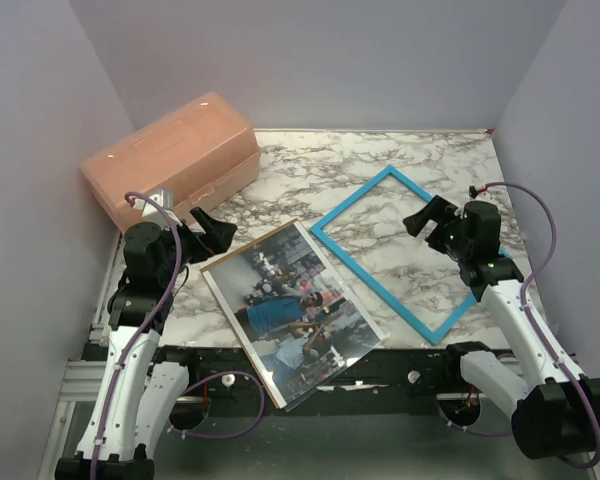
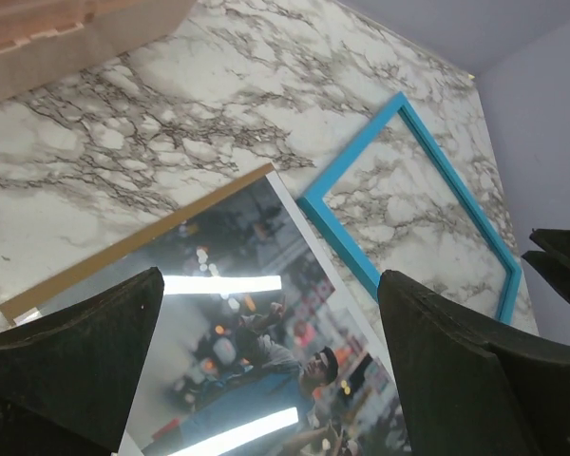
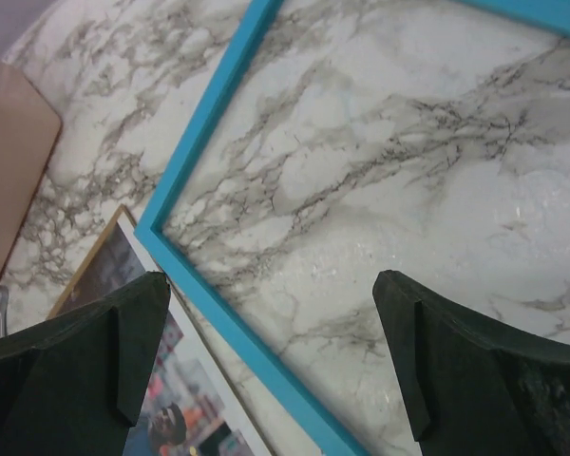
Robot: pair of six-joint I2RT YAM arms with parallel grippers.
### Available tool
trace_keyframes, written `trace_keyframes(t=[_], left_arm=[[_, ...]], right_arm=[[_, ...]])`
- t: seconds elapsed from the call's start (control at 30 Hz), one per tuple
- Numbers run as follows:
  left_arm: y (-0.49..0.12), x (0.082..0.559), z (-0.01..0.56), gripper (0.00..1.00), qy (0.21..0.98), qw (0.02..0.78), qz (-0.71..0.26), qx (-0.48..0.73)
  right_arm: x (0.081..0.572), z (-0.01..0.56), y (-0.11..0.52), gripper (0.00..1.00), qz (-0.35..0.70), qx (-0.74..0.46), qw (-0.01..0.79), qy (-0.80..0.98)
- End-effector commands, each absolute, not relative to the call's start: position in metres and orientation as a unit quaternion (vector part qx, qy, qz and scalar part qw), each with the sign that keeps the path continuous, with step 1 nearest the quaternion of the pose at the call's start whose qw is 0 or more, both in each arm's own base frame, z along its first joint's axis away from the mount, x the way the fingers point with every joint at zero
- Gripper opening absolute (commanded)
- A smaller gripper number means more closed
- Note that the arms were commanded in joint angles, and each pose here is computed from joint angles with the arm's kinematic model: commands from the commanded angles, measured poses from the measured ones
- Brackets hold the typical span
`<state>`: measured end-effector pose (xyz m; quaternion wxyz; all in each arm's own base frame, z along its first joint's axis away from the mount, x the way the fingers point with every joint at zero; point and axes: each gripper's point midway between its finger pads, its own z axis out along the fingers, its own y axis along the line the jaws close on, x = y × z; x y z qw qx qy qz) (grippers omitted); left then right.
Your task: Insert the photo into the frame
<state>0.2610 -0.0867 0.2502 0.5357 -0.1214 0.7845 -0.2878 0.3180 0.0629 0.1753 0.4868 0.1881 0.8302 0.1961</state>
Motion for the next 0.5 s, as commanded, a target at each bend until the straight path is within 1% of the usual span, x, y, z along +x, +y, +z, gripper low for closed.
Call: trace_keyframes(t=[0.0, 0.13, 0.33, 0.47], left_arm=[[-0.104, 0.245, 0.247, 0.99, 0.800, 0.490, -0.329, -0.103], [-0.109, 0.249, 0.233, 0.98, 0.819, 0.450, -0.336, -0.115], [-0.127, 0.259, 0.224, 0.98, 0.835, 0.390, -0.374, -0.104], [-0.129, 0.252, 0.217, 0.98, 0.838, 0.380, -0.379, -0.097]], right_arm=[[0.288, 0.165, 0.075, 1.00, 0.208, 0.169, 0.418, 0.868], [0.285, 0.162, 0.085, 1.00, 0.227, 0.146, 0.398, 0.877], [0.288, 0.136, 0.099, 1.00, 0.232, 0.113, 0.340, 0.904], [0.285, 0.119, 0.120, 1.00, 0.197, 0.064, 0.318, 0.925]])
